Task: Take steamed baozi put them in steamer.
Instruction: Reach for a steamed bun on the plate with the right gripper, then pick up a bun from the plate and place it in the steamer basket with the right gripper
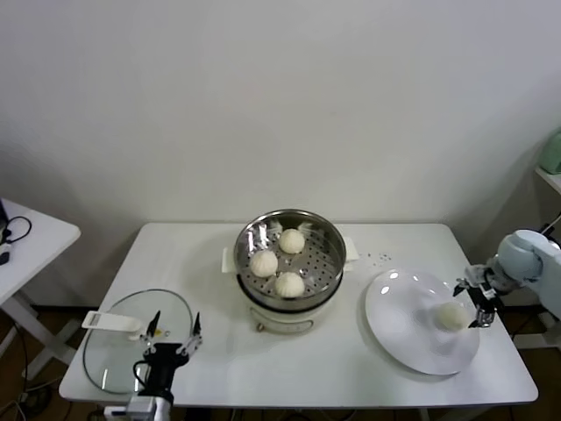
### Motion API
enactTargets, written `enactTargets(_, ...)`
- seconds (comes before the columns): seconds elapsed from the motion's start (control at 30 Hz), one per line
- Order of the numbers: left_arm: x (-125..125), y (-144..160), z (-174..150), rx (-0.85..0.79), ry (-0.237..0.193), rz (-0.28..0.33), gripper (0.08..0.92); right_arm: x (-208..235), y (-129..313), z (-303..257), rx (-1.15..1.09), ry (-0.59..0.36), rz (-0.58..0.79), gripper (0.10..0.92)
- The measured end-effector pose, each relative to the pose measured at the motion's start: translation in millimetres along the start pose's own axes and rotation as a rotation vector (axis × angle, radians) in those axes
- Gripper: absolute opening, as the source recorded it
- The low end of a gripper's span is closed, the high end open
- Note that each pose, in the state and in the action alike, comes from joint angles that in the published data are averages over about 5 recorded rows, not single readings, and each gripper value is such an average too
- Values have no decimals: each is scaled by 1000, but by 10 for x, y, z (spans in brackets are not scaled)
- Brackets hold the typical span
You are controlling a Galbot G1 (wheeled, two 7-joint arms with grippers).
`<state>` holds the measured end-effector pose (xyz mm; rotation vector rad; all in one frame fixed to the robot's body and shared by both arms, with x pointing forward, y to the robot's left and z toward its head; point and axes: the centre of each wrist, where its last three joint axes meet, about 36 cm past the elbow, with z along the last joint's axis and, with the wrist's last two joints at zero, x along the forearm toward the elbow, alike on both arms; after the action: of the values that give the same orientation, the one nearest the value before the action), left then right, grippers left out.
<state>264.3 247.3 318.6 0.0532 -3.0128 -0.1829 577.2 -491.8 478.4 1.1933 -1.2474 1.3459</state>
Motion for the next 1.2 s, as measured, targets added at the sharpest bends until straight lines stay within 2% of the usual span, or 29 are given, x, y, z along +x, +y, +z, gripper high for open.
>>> enactTargets(0.67,-13,-12,14,1,5,-2,823,-264,-80,-113,-1,-9,-25,819)
enactTargets(0.97,-18,-25,8,1,5,1,823,-263,-85,-103,-8,-13,-29,726)
enactTargets(1.2,-31,-29,-18,2,0,1,823,-222,-102,-76,-35,-21,-23,696)
